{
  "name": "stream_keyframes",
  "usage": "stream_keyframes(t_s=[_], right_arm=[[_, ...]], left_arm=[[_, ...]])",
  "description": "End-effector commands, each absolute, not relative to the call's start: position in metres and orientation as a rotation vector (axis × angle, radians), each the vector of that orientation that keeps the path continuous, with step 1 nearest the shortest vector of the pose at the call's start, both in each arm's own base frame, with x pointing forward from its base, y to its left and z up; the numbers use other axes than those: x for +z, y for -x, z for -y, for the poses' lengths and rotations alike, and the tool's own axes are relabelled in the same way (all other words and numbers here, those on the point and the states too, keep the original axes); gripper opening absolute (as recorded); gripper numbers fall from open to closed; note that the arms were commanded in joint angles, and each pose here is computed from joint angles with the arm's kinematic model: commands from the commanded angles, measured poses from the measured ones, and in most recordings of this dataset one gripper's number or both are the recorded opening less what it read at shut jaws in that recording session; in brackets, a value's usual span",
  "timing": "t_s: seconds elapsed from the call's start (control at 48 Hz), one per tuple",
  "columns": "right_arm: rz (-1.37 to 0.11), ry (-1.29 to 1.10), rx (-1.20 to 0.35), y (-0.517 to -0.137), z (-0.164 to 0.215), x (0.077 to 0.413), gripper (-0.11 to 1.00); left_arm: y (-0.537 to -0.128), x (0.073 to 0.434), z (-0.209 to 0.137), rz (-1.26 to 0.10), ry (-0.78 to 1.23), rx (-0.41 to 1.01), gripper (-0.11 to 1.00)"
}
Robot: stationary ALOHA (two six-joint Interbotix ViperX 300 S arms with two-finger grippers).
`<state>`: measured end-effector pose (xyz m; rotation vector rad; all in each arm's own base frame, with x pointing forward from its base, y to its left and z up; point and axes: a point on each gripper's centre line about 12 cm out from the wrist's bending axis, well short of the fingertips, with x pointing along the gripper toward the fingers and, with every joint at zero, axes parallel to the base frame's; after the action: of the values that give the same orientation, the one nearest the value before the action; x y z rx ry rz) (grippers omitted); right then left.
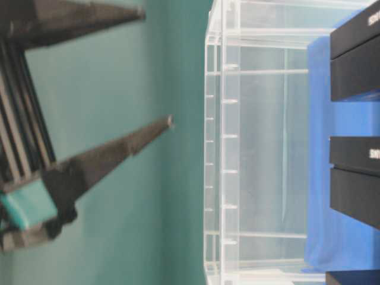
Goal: Take the box out of the case with the left arm.
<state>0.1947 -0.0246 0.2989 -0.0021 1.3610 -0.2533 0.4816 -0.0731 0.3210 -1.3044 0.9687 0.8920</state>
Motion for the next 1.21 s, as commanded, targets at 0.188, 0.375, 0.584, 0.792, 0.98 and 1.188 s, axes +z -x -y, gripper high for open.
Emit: stream_keyframes(t_s=[0.188,0.375,0.584,0.792,0.98,1.188], right_arm=[[-1.35,0.002,-0.254,-0.195,0.025,0.302,0.0],[-1.35,0.001,-0.253,-0.195,0.025,0.302,0.0],[-1.351,0.0,-0.251,-0.195,0.025,0.303,0.0],[-1.353,0.001,-0.249,-0.194,0.024,0.302,0.0],[-1.353,0.002,-0.248,-0.194,0.024,0.302,0.0],[-1.353,0.003,-0.249,-0.194,0.024,0.302,0.0]], left_arm=[[-0.421,0.352,0.067,-0.962,1.306,0.877,0.9],[-0.375,0.351,0.064,-0.987,1.291,0.886,0.9],[-0.32,0.345,0.06,-1.0,1.294,0.897,0.9],[-0.278,0.339,0.053,-0.977,1.318,0.871,0.9],[-0.249,0.336,0.047,-0.969,1.318,0.857,0.9],[-0.235,0.336,0.044,-0.96,1.324,0.845,0.9]])
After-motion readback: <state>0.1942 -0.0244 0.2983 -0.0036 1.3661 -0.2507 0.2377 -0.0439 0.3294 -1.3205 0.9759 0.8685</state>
